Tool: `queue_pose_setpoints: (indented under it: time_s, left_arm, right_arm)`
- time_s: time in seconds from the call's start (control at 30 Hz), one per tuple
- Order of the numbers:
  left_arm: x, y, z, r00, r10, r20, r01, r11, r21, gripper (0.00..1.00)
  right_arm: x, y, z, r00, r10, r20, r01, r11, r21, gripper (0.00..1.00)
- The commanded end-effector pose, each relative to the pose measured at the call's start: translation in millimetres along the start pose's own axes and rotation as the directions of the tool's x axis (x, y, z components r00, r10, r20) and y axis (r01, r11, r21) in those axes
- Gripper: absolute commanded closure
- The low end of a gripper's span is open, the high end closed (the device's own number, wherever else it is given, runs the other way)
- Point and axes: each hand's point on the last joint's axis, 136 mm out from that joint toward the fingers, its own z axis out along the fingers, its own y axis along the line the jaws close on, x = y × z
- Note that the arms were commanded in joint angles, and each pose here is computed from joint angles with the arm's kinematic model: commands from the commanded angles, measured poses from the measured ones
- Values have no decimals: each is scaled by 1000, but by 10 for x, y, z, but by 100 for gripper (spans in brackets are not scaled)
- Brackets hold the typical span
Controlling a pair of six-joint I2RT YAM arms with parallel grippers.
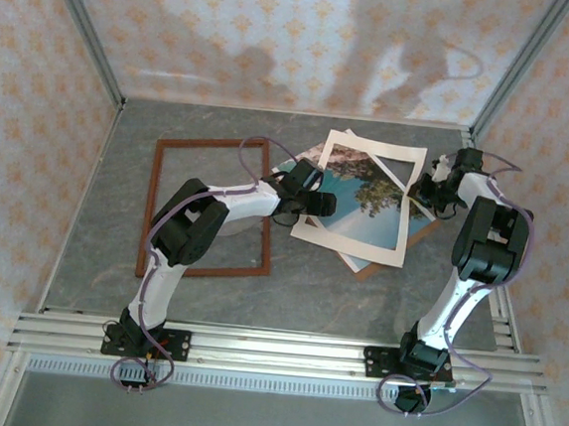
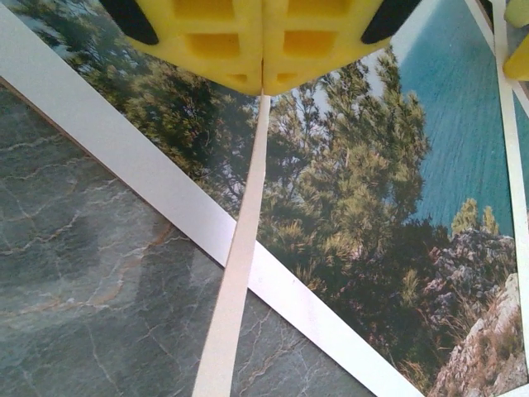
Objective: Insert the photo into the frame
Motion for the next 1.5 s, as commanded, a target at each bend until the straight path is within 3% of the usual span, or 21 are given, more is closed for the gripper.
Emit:
queue_pose_setpoints:
  time_s: [0.0, 0.2, 0.43, 0.53, 0.73, 0.83, 1.0, 1.47]
  left_arm:
    - [144, 61, 40, 999, -10, -50, 10, 1000, -4, 21]
    - [42, -17, -104, 1000, -6, -26, 6, 1000, 6, 20]
    - [-183, -71, -644, 998, 25, 61, -26, 1000, 1, 17]
    - [-299, 116, -1022, 992, 18, 128, -12, 999, -48, 17]
    - [-341, 939, -1507, 971, -80, 226, 124, 974, -188, 17]
    - [-320, 1167, -1472, 974, -117, 195, 160, 962, -223, 17]
    - [-360, 1224, -1232, 986, -98, 138, 132, 957, -260, 17]
    - [-324, 1217, -584, 994, -108, 20, 110, 968, -226, 24]
  right_arm:
    - [-35, -27, -84, 999, -21, 29, 20, 999, 29, 97]
    - [-129, 37, -289, 996, 0, 86, -5, 998, 57, 100]
    - [-240, 335, -710, 985, 54, 165, -58, 998, 22, 100]
    - [-284, 541, -947, 976, 61, 207, -60, 998, -13, 100]
    - [-297, 1082, -1321, 967, 19, 256, 8, 994, -105, 100]
    - [-300, 1297, -1464, 961, -6, 276, 43, 991, -128, 100]
    - [-291, 1536, -1655, 953, -48, 301, 93, 986, -139, 100]
    - [-250, 1565, -1699, 952, -61, 299, 105, 985, -135, 100]
